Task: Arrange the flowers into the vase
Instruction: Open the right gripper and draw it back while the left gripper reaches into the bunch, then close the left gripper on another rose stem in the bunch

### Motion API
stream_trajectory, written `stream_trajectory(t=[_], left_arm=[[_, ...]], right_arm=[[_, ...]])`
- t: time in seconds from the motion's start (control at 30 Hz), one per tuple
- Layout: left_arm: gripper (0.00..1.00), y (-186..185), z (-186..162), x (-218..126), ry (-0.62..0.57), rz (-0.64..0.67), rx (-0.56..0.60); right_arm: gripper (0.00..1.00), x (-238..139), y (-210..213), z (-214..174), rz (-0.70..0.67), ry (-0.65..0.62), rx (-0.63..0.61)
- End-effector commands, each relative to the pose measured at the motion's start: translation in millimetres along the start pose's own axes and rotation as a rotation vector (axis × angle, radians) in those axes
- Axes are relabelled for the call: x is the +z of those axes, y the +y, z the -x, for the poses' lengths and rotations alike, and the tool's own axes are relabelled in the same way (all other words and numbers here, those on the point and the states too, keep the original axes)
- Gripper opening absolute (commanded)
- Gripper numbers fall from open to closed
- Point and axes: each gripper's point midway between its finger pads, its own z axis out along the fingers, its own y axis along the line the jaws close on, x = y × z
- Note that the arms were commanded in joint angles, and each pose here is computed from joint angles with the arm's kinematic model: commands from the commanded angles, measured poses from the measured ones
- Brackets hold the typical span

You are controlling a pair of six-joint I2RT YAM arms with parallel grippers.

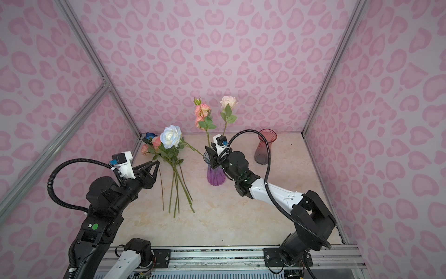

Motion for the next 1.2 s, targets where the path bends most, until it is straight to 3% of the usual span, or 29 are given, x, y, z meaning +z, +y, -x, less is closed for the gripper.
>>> stream_trajectory(t=[0.0,0.23,0.5,0.63,0.97,1.17], left_arm=[[0.42,9.6,5.5,3.0,-0.017,0.059,-0.03],[0.42,24.3,-5.3,12.6,0.011,0.118,-0.057],[0.45,65.5,-23.7,34.6,0.087,0.315,-0.079],[0.46,95.1,-45.7,60.0,0.185,0.412,-0.12],[0.42,138.4,-98.8,153.8,0.406,0.475,-0.301],[0.39,169.3,-130.8,190.6,0.448,0.552,-0.373]], right_arm=[[0.35,-9.8,-1.3,10.1,-0.019,-0.011,-0.015],[0.36,-34.8,0.0,22.7,-0.028,-0.034,-0.012],[0.36,-77.6,1.5,31.6,-0.028,-0.047,-0.007],[0.35,-105.9,-9.4,32.8,-0.081,-0.058,0.014],[0.33,-142.0,-28.3,11.1,-0.159,-0.015,0.041],[0.33,-151.2,-36.4,2.8,-0.17,-0.01,0.069]])
